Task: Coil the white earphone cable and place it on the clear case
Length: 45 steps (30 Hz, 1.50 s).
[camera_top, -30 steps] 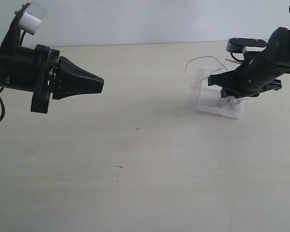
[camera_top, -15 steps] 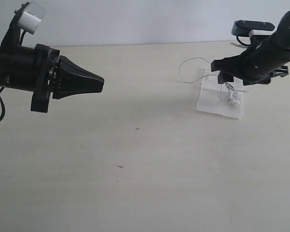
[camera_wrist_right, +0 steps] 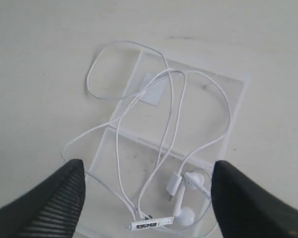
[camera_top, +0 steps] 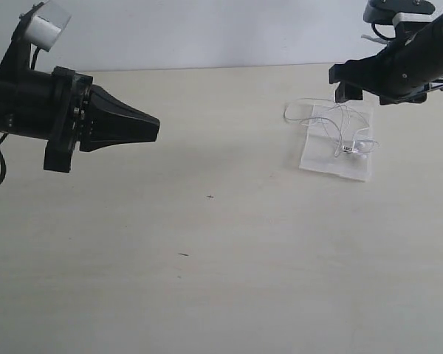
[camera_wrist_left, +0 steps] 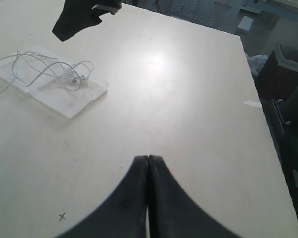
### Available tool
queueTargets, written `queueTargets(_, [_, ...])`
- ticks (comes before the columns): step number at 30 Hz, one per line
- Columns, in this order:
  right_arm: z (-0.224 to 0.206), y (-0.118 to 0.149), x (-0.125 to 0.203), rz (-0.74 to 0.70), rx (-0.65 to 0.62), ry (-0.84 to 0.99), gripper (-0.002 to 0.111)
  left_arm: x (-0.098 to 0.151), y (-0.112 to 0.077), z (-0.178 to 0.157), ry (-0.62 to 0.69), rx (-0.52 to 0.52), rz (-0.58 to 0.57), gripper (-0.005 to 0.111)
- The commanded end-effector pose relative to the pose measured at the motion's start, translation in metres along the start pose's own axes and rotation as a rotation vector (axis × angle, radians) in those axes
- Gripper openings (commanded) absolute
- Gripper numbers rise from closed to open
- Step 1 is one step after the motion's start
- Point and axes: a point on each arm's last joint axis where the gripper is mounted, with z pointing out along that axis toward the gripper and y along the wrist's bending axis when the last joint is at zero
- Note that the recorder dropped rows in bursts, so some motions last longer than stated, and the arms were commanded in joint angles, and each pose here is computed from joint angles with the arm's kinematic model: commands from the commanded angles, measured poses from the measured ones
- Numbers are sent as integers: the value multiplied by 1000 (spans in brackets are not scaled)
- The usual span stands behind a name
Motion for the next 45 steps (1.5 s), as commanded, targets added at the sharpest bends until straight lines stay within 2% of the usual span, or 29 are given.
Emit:
queueTargets(1, [-8, 0, -6, -38, -2, -9, 51, -2, -1, -1, -19, 2, 0, 0])
queueTargets(5, [-8, -2, 2, -93, 14, -7, 6, -3, -1, -2, -29, -4, -16, 0])
queueTargets(6, [-11, -3, 6, -97, 20, -29, 1, -3, 0, -3, -31, -6, -29, 0])
queueTargets(9, [-33, -5, 20, -97, 33, -129, 0, -3, 1, -9, -72, -25, -73, 0])
queueTargets(12, [-67, -3, 34, -121, 32, -207, 0, -4, -4, -20, -155, -90, -101, 0])
queueTargets(15, [-102, 3, 54, -141, 13, -283, 0, 0, -19, -33, -242, -159, -104, 0])
queueTargets(18, [-131, 12, 83, -128, -32, -386, 0, 9, -43, -46, -342, -263, -106, 0])
queueTargets(24, [-175, 26, 139, -215, -152, -507, 0, 25, -98, -66, -474, -406, -119, 0])
queueTargets(27, [-188, 27, 161, -242, -200, -556, 0, 28, -123, -70, -517, -427, -80, 0])
queueTargets(30, [-209, 22, 185, -258, -255, -618, 0, 26, -166, -77, -589, -435, -48, 0])
queueTargets(33, [-226, 18, 197, -250, -295, -653, 0, 28, -192, -100, -633, -753, -77, 0])
queueTargets(35, [-233, 17, 202, -253, -306, -679, 0, 31, -204, -105, -656, -816, -62, 0])
queueTargets(37, [-239, 16, 205, -232, -327, -710, 0, 35, -213, -115, -716, -926, -94, 0])
queueTargets(38, [-242, 15, 206, -220, -337, -723, 0, 39, -216, -126, -763, -1047, -101, 0])
queueTargets(39, [-243, 15, 206, -200, -349, -725, 0, 42, -217, -131, -781, -1114, -103, 0])
queueTargets(40, [-243, 15, 207, -182, -360, -722, 0, 47, -218, -142, -799, -1248, -111, 0])
queueTargets(42, [-243, 15, 207, -182, -360, -722, 0, 57, -214, -147, -777, -1354, -135, 0])
queueTargets(45, [-243, 15, 207, -182, -360, -722, 0, 67, -209, -139, -735, -1314, -144, 0])
